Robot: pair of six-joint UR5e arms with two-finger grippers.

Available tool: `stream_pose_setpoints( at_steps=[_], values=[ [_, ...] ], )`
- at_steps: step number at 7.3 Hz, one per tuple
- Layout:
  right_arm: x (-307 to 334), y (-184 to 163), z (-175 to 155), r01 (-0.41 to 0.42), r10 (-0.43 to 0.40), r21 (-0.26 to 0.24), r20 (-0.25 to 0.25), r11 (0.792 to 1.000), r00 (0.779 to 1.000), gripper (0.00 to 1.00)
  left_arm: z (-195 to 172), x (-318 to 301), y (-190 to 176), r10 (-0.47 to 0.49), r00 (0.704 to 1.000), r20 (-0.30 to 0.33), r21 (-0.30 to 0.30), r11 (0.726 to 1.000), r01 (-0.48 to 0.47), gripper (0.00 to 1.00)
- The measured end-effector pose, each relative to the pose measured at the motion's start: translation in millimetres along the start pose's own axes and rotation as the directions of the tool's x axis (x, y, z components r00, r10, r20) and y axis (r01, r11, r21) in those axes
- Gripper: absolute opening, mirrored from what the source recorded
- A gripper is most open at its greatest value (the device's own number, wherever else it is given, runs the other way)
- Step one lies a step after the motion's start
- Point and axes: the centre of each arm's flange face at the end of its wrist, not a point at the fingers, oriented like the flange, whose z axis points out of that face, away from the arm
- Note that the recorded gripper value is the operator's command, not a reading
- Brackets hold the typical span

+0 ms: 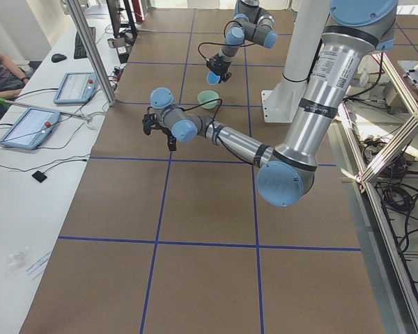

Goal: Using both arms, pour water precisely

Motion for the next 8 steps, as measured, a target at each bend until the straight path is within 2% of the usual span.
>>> stream_pose_setpoints(
  at_steps=[1,2,3,5,6,8],
  values=[
    [8.9,16.9,6.2,-0.105,0.1,0.079,0.058,0.991,0.993,0.0,-0.9,2.6,-0.2,0.002,1.0,-0.002,0.001,1.0,-0.002,0.97],
    [21.6,35.8,10.7,-0.196,0.178,0.147,0.126,0.97,0.976,0.0,-1.6,4.8,-0.4,0.004,1.0,-0.003,0.001,1.0,-0.004,0.97],
    [40.9,49.5,5.5,-0.286,0.252,0.188,0.185,0.94,0.95,0.0,-1.9,5.8,-0.4,0.004,1.0,-0.004,0.002,1.0,-0.004,0.97],
    [89.5,79.8,-3.1,-0.445,0.376,0.228,0.29,0.866,0.88,0.0,-1.9,5.9,-0.4,0.004,1.0,-0.004,0.001,1.0,-0.004,0.97],
    [119.5,103.7,5.1,-0.492,0.411,0.245,0.316,0.835,0.855,0.0,-1.8,5.8,-0.5,0.004,1.0,-0.004,0.001,1.0,-0.004,0.98],
    [183.0,174.9,38.2,-0.541,0.444,0.281,0.343,0.792,0.828,0.0,-1.6,5.6,-0.6,0.003,1.0,-0.003,0.002,1.0,-0.003,0.98]
  ],
)
